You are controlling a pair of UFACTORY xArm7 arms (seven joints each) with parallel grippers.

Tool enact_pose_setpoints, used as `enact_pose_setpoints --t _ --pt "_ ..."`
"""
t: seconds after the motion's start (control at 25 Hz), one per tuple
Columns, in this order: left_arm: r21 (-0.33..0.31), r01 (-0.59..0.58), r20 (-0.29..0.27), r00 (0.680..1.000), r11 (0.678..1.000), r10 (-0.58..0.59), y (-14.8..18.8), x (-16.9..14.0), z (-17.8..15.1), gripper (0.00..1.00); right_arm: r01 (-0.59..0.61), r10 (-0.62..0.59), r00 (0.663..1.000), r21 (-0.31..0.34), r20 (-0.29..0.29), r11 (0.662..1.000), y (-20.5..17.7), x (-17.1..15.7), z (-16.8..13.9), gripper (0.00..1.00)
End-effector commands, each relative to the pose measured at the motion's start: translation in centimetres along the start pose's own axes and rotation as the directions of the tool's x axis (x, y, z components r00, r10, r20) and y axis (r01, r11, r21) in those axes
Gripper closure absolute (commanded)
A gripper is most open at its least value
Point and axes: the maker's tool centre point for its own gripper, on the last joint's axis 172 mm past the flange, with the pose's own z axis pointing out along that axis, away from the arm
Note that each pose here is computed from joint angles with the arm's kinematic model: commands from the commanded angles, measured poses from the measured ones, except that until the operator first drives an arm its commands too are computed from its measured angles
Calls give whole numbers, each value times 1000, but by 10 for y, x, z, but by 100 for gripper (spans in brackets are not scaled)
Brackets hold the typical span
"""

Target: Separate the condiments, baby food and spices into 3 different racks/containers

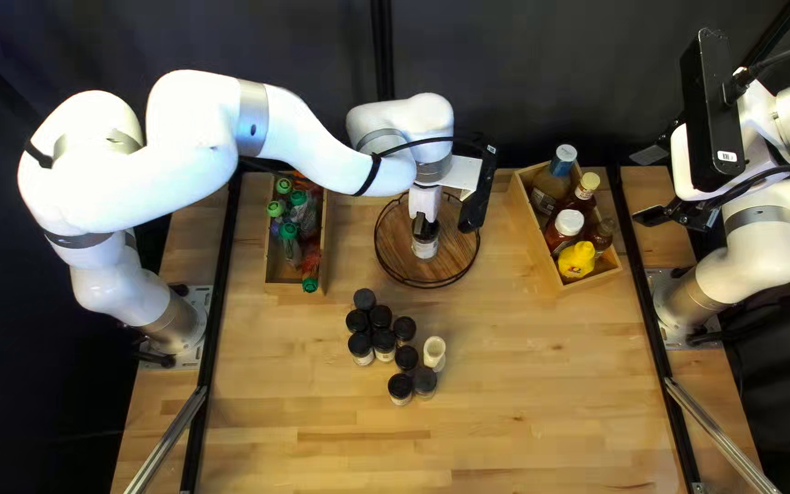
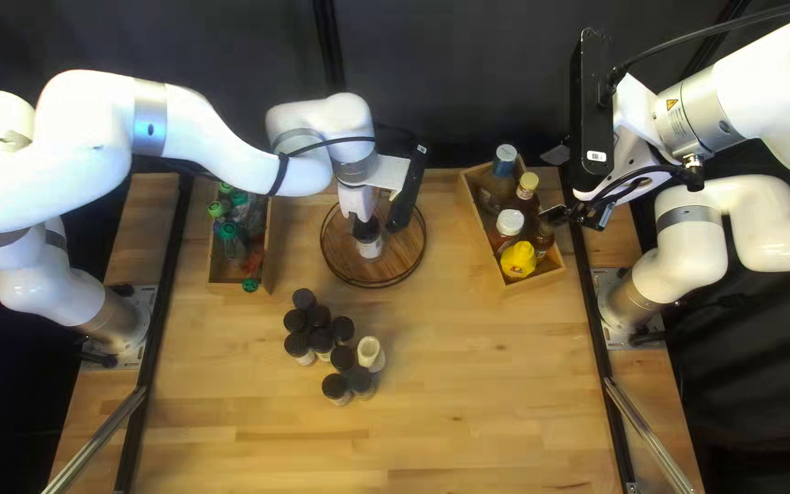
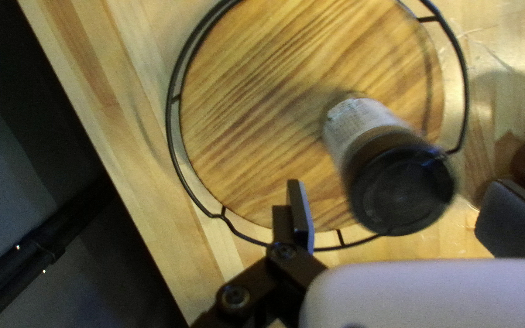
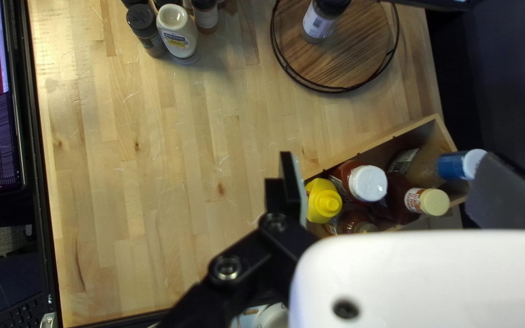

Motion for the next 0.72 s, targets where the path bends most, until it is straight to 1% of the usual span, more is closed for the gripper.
enact_pose_setpoints --t 0.04,0.16,0.2,0.28,0.36,0.44,0.56,0.6,0.72 --pt "-17 -37 -5 999 999 37 29 6 -19 0 0 0 1000 0 0 1000 0 0 0 0" --pt "-64 -88 -16 996 994 87 67 6 -30 0 0 0 1000 0 0 1000 0 0 0 0" --pt "-90 -115 -24 993 989 114 85 4 -33 0 0 0 1000 0 0 1000 0 0 0 0" --pt "-122 -151 -35 988 981 147 110 0 -35 0 0 0 1000 0 0 1000 0 0 0 0" --pt "-151 -192 -42 981 970 187 133 -6 -36 0 0 0 1000 0 0 1000 0 0 0 0" --pt "-172 -259 -42 966 951 255 163 -18 -36 0 0 0 1000 0 0 1000 0 0 0 0" --pt "-183 -340 -37 940 923 339 183 -34 -33 0 0 0 1000 0 0 1000 0 0 0 0" --pt "-185 -377 -38 926 908 377 187 -43 -30 0 0 0 1000 0 0 1000 0 0 0 0" --pt "-188 -439 -47 897 878 439 190 -60 -22 0 0 0 1000 0 0 1000 0 0 0 0"
